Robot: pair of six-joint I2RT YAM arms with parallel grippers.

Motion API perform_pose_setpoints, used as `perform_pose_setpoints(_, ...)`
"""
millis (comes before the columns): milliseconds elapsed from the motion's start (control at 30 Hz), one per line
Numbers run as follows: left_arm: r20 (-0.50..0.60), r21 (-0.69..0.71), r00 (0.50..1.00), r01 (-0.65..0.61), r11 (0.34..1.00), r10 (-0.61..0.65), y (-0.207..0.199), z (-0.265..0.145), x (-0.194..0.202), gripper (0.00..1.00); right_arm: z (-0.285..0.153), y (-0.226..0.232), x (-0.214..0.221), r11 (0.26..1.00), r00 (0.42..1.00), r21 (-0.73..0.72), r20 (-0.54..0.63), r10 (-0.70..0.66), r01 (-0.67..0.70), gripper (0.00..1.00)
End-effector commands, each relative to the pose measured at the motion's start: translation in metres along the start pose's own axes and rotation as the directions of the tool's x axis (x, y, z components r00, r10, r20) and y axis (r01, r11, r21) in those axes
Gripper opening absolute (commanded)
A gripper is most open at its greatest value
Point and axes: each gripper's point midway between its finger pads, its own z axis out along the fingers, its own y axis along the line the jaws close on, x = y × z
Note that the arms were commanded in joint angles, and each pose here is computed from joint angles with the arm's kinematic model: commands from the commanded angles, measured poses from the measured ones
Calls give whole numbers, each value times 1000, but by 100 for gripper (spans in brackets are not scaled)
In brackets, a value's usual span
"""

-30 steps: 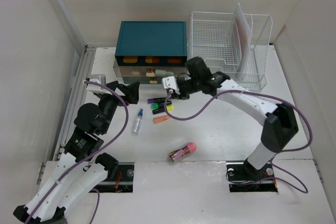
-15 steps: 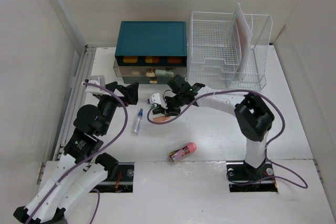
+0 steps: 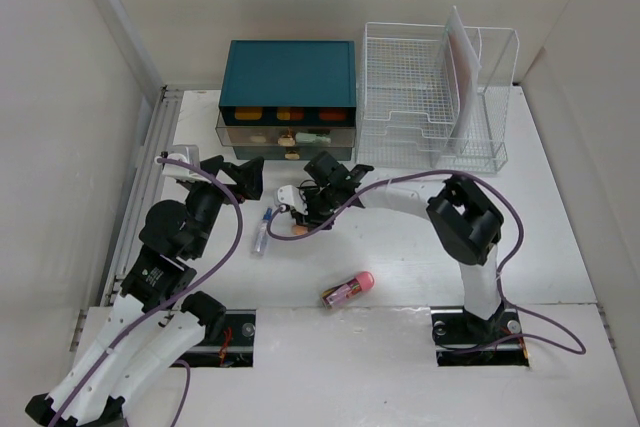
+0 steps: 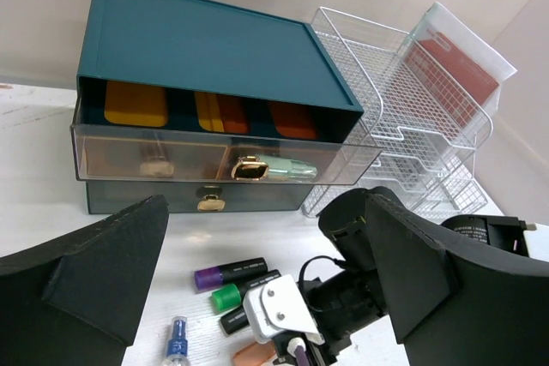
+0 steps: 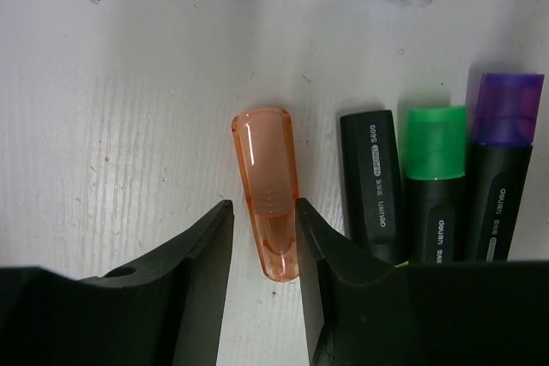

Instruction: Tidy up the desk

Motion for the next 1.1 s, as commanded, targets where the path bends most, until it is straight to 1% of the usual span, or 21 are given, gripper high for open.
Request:
perform_pose_setpoints(0,45,25,999,11,1000,-12,-5,-1,-11,99,1,-13,-16,999,999,33,33,-6,5,41)
perform_pose_setpoints(33,42,34,999,11,999,-12,-7,-1,-11,99,3,-12,-11,1000,1000,29,15,3,-3,42)
perform_pose_setpoints(233,42,34,999,11,999,-12,-7,-1,-11,99,8,-4,-6,1000,1000,5,-4,10,-10,47)
perform_pose_setpoints(433,42,34,999,11,999,-12,-7,-1,-11,99,14,-2,3,1000,999,-7,-31,23,-24,46)
perform_pose_setpoints(567,42,34,999,11,999,-12,-7,-1,-11,99,22,3,13,999,997,-16,-68,30,-31,37)
perform_pose_setpoints(600,42,34,999,11,999,-12,-7,-1,-11,99,24,2,17,999,996,-14,-81,34,-35,30)
perform_pose_setpoints(667,42,34,999,11,999,-12,-7,-1,-11,99,24,2,17,1000,996,-15,-81,25,-26,24)
perform_pose_setpoints(700,42,34,999,11,999,-12,-7,-1,-11,99,21,1,14,1000,997,-9,-75,21,-22,19)
perform_pose_setpoints(733,42,34,999,11,999,-12,-7,-1,-11,99,21,1,14,1000,997,-9,-75,21,-22,17)
perform_pose_setpoints(800,42,34,999,11,999,-12,-7,-1,-11,99,12,0,6,1000,998,2,-61,13,-13,13)
perform_pose_setpoints(833,42,34,999,11,999,-12,-7,-1,-11,99,1,-5,-8,1000,999,28,-33,-5,6,12)
perform_pose_setpoints(900,50,37,999,13,999,-15,-7,-3,-13,99,-15,-8,-31,999,999,35,19,-27,26,11)
perform_pose_setpoints(1033,58,18,998,24,1000,-25,-4,-1,-13,99,-71,-18,-87,987,986,130,125,-106,90,11)
perform_pose_setpoints(1067,61,9,998,24,1000,-25,-2,-1,-13,99,-92,-18,-102,979,978,167,154,-143,117,11)
